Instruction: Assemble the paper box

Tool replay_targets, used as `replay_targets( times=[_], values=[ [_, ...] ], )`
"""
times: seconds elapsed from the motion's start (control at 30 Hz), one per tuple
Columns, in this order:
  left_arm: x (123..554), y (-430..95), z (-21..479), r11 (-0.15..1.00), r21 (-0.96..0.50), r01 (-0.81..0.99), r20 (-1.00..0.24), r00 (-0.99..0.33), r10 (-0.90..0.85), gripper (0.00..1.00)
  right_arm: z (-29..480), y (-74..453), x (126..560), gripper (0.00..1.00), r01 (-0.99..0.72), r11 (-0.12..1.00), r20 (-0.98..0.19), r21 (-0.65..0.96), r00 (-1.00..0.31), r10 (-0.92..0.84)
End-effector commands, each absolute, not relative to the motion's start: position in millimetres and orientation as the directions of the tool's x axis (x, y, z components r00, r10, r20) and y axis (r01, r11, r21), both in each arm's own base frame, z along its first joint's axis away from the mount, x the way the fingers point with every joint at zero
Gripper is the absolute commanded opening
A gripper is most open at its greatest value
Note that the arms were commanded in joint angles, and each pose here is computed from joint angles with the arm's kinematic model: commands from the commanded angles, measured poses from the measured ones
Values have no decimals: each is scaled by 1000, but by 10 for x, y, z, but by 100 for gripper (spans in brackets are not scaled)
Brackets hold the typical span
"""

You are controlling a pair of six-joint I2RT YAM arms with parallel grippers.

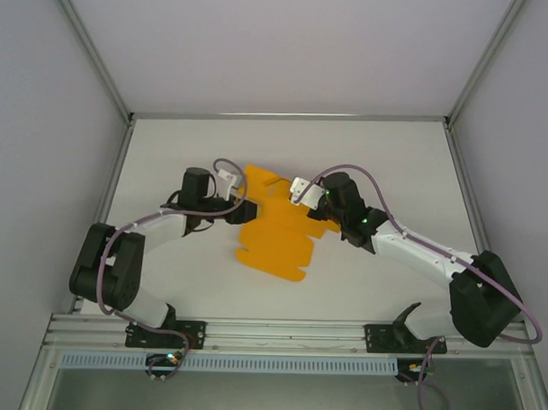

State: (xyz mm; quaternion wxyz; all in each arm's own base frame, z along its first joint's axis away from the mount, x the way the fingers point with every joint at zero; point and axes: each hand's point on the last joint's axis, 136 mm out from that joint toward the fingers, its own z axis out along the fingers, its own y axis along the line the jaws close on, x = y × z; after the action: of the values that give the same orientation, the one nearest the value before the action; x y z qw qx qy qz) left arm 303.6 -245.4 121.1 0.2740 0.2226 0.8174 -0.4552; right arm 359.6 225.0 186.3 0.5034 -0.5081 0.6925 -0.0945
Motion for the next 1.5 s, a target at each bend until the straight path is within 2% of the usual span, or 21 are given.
replay_targets(
  times=[0.0,0.1,0.17,0.3,0.43,0.6,0.73,0.97,1.0,1.07,1.1,1.17,1.3,1.47],
  values=[
    [3034,-2564,1349,448,-577,683,-705,-693,149,47,2017,2339,3610,0,-615,491,-646,-617,41,-762],
    [3064,-2540,1317,496,-558,665,-697,-700,156,26,2032,2327,3632,0,-605,498,-647,-621,36,-762],
    [3100,-2513,1304,534,-544,647,-694,-704,147,18,2031,2320,3633,0,-604,500,-645,-621,31,-763],
    [3240,-2416,1250,645,-490,587,-698,-707,114,14,2043,2359,3604,0,-616,506,-656,-604,24,-754],
    [3148,-2598,1262,657,-460,598,-699,-700,147,13,1998,2469,3546,0,-611,477,-615,-632,22,-788],
    [3199,-2713,1366,683,-501,531,-686,-725,60,12,1858,2606,3450,0,-632,472,-610,-615,1,-792],
    [3304,-2700,1419,681,-570,460,-651,-758,-32,14,1735,2734,3262,0,-661,430,-587,-616,21,-809],
    [3317,-2741,1385,652,-609,451,-628,-776,-49,16,1548,2895,3100,0,-674,403,-540,-619,-7,-842],
    [3287,-2773,1386,633,-614,472,-631,-775,-33,18,1517,2909,3095,0,-678,398,-527,-618,-19,-850],
    [3203,-2801,1377,605,-598,526,-651,-759,17,32,1518,2884,3153,0,-650,400,-507,-647,-25,-862],
    [3166,-2769,1344,612,-568,550,-668,-743,47,41,1531,2848,3191,0,-634,390,-490,-667,-21,-872],
    [3154,-2623,1239,678,-494,545,-676,-730,94,49,1600,2751,3265,0,-612,400,-486,-682,-29,-873],
    [3158,-2362,1118,754,-378,537,-690,-706,157,55,1733,2649,3257,0,-648,421,-541,-635,-15,-841],
    [3149,-2418,1129,704,-368,608,-716,-668,204,56,1832,2644,3204,0,-686,416,-584,-597,17,-811]
  ],
)
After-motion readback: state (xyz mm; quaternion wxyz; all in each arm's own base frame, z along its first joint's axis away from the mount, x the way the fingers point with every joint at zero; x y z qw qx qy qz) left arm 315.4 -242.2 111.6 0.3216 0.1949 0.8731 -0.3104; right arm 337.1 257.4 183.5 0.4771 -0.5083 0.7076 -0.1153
